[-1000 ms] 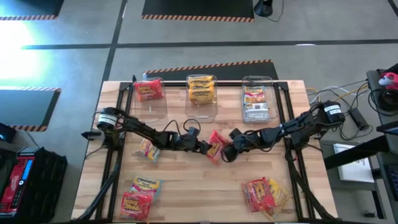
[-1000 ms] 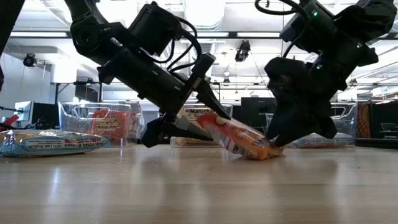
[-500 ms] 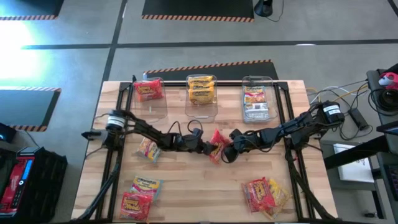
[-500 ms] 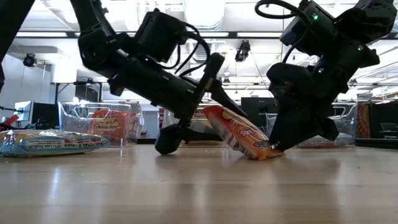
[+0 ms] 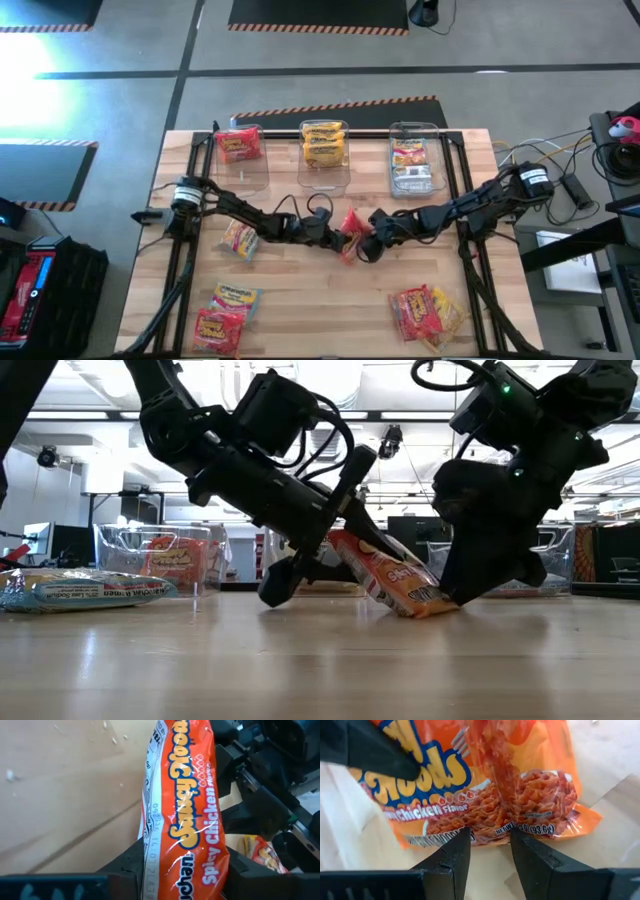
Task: Sort Maruchan noodles
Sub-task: Put the orange noodle pack into the left transparent bin
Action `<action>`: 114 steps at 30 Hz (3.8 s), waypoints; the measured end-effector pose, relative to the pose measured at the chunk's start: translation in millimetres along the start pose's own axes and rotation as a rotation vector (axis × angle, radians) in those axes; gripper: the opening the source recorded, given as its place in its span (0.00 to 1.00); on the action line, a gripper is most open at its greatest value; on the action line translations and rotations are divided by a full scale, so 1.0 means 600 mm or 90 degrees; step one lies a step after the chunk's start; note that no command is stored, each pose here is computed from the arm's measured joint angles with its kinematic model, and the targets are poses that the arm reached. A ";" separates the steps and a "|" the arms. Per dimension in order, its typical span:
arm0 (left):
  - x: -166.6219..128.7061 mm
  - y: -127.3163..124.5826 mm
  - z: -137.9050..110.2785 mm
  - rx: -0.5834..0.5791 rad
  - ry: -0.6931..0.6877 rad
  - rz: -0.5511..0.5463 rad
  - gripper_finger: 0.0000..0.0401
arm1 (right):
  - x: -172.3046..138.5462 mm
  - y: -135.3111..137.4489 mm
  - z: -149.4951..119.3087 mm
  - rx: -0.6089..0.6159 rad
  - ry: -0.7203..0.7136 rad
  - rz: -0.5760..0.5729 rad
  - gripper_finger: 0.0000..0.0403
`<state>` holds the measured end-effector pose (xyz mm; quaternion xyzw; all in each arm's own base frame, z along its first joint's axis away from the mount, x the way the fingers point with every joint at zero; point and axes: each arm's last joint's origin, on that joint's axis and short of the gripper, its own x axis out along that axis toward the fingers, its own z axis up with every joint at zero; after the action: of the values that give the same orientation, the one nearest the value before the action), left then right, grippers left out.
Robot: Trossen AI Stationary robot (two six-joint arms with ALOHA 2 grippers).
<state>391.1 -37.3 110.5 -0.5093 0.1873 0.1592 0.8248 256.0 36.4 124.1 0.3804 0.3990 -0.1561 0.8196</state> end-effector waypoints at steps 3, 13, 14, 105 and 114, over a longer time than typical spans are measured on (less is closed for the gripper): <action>-0.001 -0.001 0.000 -0.004 0.005 -0.003 0.31 | -0.009 0.004 0.000 -0.009 0.017 0.022 0.33; -0.028 -0.029 0.021 0.028 -0.004 -0.005 0.31 | -0.072 0.021 0.016 -0.034 -0.028 0.085 0.33; -0.031 -0.030 0.024 0.032 -0.006 0.000 0.31 | -0.078 0.024 0.018 -0.039 -0.035 0.094 0.33; -0.425 0.216 0.316 0.580 0.137 0.467 0.34 | -0.130 0.047 0.023 -0.174 -0.104 0.176 0.33; -0.422 0.247 0.359 0.506 0.148 0.465 0.36 | -0.130 0.047 0.023 -0.174 -0.104 0.176 0.33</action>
<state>132.8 201.8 202.9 -0.0750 0.4875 0.2950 0.8183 229.6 41.0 203.6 0.3030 0.2928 -0.0170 0.9067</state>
